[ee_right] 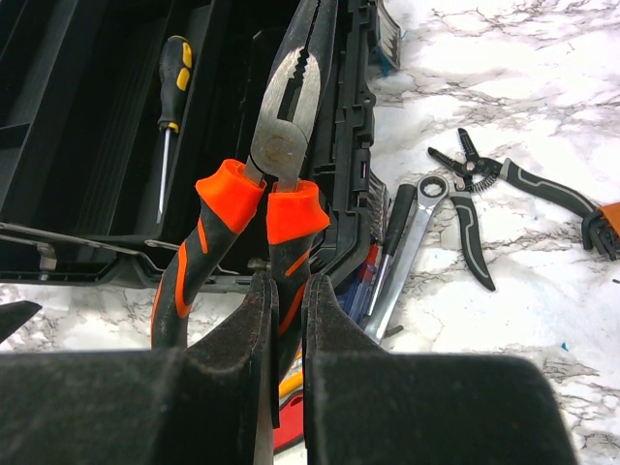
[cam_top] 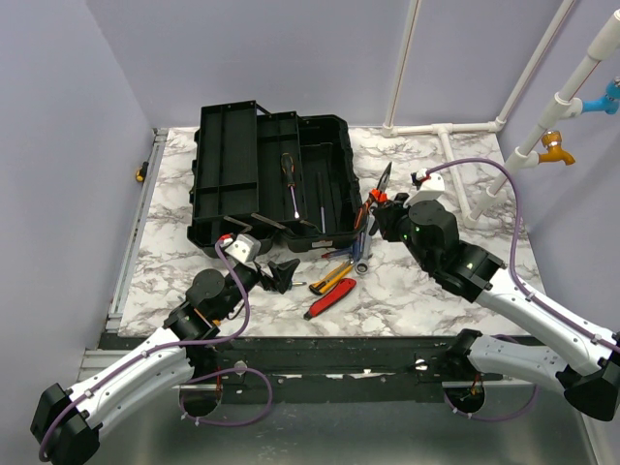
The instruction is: Pack the tool kit
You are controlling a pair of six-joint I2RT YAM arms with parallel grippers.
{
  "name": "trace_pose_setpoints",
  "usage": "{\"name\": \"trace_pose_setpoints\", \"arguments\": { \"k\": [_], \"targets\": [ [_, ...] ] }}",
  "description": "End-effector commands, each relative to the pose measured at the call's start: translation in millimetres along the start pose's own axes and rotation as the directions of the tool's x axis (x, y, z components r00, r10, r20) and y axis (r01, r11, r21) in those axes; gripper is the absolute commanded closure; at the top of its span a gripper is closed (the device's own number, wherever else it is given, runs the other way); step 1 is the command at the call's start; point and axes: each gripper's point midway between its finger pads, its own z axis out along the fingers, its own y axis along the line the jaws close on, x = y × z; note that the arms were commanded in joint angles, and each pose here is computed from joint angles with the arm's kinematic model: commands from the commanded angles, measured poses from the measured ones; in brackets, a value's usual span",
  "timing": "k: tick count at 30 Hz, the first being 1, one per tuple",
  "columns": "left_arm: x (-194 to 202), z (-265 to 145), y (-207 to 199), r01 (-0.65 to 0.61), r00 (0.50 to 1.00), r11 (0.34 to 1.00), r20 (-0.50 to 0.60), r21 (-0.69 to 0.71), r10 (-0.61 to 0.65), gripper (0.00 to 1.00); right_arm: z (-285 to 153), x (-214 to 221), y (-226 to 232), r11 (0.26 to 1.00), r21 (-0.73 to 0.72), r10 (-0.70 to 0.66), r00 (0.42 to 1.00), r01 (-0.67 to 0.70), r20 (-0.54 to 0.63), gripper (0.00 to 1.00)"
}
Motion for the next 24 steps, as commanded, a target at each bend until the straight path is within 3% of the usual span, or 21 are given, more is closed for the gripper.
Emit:
{"name": "trace_pose_setpoints", "arguments": {
  "k": [1, 14, 24],
  "targets": [
    [-12.5, 0.6, -6.8, -0.002, 1.0, 1.0, 0.025, 0.029, 0.001, 0.05, -5.6, -30.7, 12.4, 0.998, -0.044, 0.045, 0.995, -0.041, 0.088, 0.99],
    [-11.2, 1.1, -6.6, -0.003, 1.0, 1.0, 0.021, 0.028, 0.002, 0.05, -3.0, -27.5, 12.6, 0.999, -0.044, 0.031, 0.996, -0.028, 0.083, 0.99],
    [-12.0, 0.6, -5.5, -0.004, 1.0, 1.0, 0.024, 0.023, 0.004, 0.05, 32.9, -19.0, 68.9, 0.979, -0.198, -0.052, 0.998, 0.047, -0.019, 0.99]
  ]
}}
